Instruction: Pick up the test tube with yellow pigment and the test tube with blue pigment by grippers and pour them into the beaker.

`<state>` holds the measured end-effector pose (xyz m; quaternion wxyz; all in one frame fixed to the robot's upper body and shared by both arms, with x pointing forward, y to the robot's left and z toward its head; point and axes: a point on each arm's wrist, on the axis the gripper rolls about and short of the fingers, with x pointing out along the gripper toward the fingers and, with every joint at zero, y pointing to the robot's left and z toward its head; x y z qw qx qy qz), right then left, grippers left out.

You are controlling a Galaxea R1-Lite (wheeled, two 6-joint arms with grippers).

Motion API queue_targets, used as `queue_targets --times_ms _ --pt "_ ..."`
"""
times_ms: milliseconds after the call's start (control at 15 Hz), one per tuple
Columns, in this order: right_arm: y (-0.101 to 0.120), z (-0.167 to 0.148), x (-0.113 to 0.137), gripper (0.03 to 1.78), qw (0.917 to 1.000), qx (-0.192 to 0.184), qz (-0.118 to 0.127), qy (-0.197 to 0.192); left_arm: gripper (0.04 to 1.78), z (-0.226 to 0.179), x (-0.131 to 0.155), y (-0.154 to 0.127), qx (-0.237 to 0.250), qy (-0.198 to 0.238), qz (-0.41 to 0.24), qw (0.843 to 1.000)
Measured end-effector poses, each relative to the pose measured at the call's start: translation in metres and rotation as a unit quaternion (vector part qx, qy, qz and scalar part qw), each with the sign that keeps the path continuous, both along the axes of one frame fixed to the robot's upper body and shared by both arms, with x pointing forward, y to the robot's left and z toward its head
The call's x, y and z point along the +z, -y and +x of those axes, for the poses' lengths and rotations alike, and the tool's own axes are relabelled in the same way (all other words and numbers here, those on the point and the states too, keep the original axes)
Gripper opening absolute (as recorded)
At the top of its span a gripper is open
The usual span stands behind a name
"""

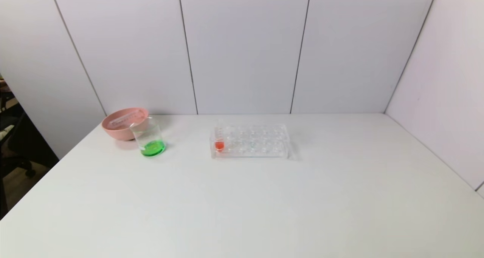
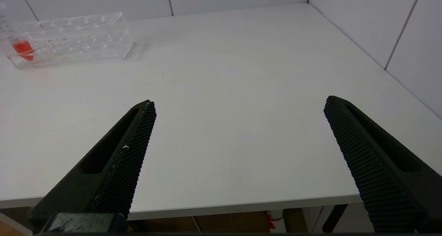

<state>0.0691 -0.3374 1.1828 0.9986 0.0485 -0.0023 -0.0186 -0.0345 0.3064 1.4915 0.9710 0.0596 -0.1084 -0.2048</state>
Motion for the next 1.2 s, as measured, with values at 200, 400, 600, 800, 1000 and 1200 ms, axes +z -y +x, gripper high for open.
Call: queue_targets --times_ms 200,400,600,800,1000,1200 --pt "0.0 0.0 0.0 1.77 1.0 0.0 0.0 0.0 1.76 -0.012 -0.055 -0.005 -0.013 -0.036 0.008 0.999" --pt "0.0 0.0 0.0 1.77 1.0 0.0 0.0 0.0 1.76 -0.003 -0.122 -0.015 0.044 -0.073 0.003 0.996" --pt "0.0 0.0 0.0 1.77 1.0 0.0 0.0 0.0 1.76 0.033 -0.186 -0.021 0.115 -0.088 -0.004 0.989" --pt "0.0 0.0 0.0 1.77 1.0 0.0 0.0 0.0 1.76 0.075 -0.247 -0.024 0.146 -0.097 -0.02 0.984" --pt "0.0 0.0 0.0 1.77 1.0 0.0 0.0 0.0 1.76 0.099 -0.286 -0.025 0.163 -0.067 -0.051 0.983" --pt "0.0 0.0 0.0 1.77 1.0 0.0 0.0 0.0 1.76 0.103 -0.305 -0.027 0.21 -0.099 -0.064 0.971"
